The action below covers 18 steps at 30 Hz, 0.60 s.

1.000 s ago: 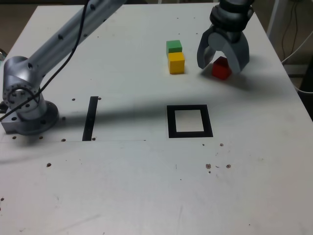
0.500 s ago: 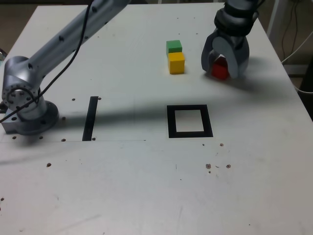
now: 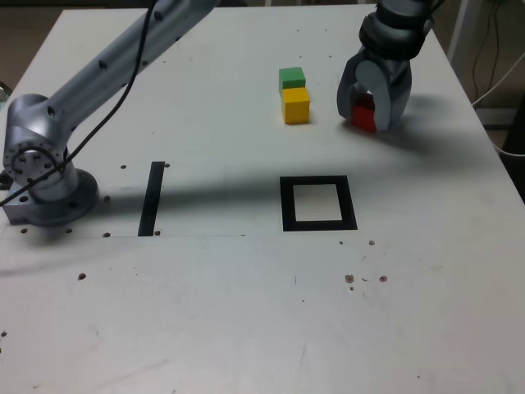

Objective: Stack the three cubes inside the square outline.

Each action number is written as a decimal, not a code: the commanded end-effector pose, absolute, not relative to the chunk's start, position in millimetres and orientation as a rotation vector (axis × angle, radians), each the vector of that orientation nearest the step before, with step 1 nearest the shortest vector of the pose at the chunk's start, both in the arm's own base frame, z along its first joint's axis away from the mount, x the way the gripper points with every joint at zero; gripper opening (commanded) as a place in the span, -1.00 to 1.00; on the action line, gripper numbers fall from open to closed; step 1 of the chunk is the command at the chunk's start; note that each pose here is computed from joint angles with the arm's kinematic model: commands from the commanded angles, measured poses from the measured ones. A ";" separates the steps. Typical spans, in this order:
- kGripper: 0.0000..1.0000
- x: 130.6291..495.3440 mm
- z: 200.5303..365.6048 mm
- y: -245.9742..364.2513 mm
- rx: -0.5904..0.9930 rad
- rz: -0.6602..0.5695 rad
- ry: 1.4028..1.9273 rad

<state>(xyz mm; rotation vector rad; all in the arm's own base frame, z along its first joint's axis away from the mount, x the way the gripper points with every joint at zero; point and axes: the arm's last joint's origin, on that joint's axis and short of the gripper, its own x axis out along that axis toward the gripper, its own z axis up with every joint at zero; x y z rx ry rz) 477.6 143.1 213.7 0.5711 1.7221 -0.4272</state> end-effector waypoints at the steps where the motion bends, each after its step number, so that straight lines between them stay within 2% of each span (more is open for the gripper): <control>1: -0.14 477.3 213.6 142.5 0.570 -0.428 1.730; 8: -0.14 475.8 219.1 141.4 0.559 -0.412 1.726; 13: -0.14 465.4 237.6 137.3 0.511 -0.385 1.720; 18: -0.13 445.6 255.8 127.9 0.413 -0.340 1.736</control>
